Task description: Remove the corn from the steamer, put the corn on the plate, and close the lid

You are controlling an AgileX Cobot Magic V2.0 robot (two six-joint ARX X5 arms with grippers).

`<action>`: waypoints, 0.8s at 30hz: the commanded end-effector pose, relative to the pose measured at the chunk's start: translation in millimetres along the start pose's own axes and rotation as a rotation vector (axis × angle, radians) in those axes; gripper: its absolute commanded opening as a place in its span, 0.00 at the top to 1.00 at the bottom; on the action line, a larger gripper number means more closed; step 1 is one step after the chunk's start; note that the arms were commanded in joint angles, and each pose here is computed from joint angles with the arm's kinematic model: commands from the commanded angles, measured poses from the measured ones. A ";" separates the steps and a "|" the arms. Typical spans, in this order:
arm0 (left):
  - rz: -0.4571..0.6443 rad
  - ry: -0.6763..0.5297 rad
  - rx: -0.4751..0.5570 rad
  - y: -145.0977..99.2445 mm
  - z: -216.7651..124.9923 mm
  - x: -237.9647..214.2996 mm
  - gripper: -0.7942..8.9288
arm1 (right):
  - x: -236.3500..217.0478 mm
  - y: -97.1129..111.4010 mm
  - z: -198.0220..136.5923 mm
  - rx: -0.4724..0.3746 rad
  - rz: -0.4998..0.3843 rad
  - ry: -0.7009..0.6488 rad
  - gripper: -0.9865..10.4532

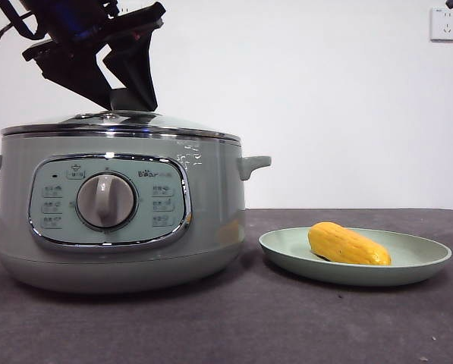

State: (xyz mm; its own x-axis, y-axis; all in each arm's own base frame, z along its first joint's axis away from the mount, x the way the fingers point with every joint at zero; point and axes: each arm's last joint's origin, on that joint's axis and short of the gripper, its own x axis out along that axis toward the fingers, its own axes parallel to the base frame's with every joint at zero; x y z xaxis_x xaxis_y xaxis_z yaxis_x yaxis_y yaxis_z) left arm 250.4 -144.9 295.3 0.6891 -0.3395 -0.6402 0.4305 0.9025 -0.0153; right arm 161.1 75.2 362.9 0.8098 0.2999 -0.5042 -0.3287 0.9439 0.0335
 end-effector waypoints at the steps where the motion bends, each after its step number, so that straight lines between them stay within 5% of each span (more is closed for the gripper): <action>1: -0.009 0.011 0.022 -1.6 -3.2 -1.4 0.89 | 0.3 0.0 -0.4 0.010 -0.003 -0.005 0.53; 3: -0.011 0.011 0.022 -1.7 -3.2 -1.4 0.73 | 0.3 0.0 -0.4 0.010 -0.002 -0.005 0.53; 5: -0.008 0.007 0.021 -1.3 -2.8 -1.4 0.47 | 0.3 0.0 -0.4 0.010 -0.002 -0.004 0.53; 7: -0.009 -0.002 0.020 -1.2 -2.0 -1.4 0.37 | 0.3 0.0 -0.5 0.010 -0.002 -0.004 0.53; 20: -0.023 -0.171 0.001 0.1 8.6 -51.2 0.39 | 0.3 0.0 -1.0 0.009 -0.001 0.002 0.57; 24: -0.024 -0.201 0.003 2.7 2.6 -86.3 0.72 | 0.5 -0.1 -2.0 -0.004 -0.002 0.008 0.84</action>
State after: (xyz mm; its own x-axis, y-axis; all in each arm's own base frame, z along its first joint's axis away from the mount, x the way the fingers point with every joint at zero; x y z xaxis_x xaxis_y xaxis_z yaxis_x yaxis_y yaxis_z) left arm 196.6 -114.3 355.0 0.7893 -0.4058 -0.4609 0.4448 0.8952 -0.0264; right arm 160.8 75.1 362.3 0.8064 0.2987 -0.5104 -0.3291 0.9437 0.0322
